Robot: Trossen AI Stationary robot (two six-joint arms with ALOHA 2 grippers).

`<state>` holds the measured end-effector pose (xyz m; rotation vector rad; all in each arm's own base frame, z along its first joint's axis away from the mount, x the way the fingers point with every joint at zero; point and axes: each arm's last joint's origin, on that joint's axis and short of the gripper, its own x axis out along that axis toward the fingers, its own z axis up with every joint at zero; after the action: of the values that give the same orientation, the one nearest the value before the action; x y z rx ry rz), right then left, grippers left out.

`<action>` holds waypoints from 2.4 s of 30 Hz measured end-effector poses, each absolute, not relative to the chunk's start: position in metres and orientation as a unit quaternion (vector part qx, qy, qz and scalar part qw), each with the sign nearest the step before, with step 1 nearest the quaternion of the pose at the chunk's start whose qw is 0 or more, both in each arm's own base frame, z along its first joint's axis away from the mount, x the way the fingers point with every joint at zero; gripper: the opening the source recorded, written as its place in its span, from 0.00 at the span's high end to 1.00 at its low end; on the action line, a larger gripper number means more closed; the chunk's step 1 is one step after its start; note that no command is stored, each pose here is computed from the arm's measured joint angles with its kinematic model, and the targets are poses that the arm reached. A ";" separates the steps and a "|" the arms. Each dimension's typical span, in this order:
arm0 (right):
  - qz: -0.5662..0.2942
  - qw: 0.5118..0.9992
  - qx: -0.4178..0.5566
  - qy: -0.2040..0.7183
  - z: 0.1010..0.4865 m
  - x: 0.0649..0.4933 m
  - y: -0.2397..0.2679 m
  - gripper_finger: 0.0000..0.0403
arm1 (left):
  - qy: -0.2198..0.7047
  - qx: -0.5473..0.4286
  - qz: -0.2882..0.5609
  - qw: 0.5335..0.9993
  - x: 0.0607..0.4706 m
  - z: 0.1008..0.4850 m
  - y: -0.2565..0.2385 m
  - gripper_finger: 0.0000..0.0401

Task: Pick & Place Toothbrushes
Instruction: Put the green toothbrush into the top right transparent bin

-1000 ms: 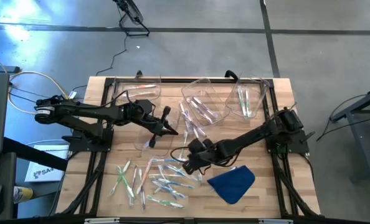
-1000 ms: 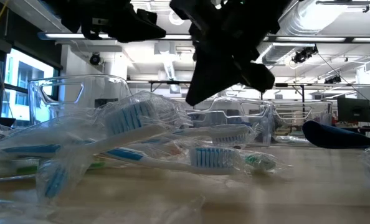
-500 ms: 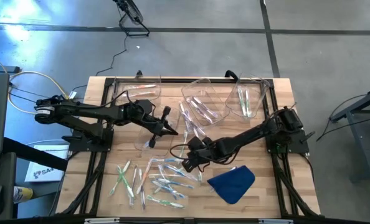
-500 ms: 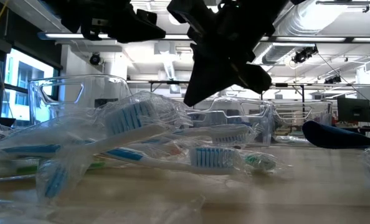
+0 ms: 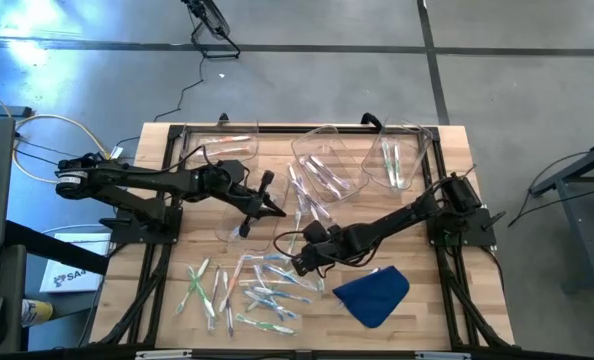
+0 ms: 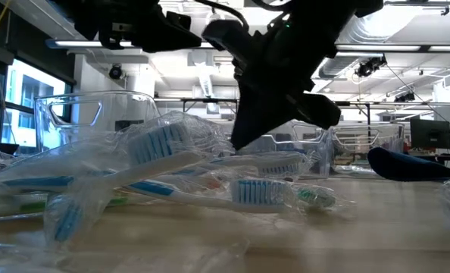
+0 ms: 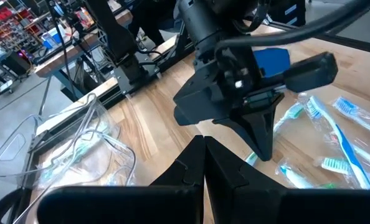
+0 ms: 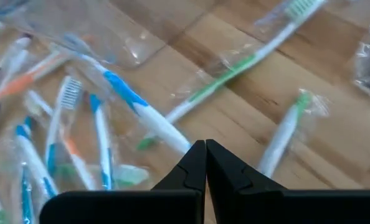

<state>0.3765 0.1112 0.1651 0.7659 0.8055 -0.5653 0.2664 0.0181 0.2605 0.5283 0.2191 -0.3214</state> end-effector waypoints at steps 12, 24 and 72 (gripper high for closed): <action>-0.349 0.737 0.407 0.410 0.157 0.361 0.107 0.99 | 0.108 0.259 -0.158 0.947 0.266 0.260 0.018 1.00; -0.339 0.736 0.410 0.419 0.157 0.361 0.108 0.99 | 0.108 0.259 -0.158 0.947 0.266 0.260 0.018 1.00; -0.337 0.737 0.400 0.428 0.122 0.374 0.110 0.80 | 0.110 0.268 -0.161 0.944 0.266 0.259 0.018 1.00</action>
<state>0.3742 0.1097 0.1224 0.8781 0.9399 -0.7407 0.2660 0.0180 0.2594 0.5455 0.2239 -0.3287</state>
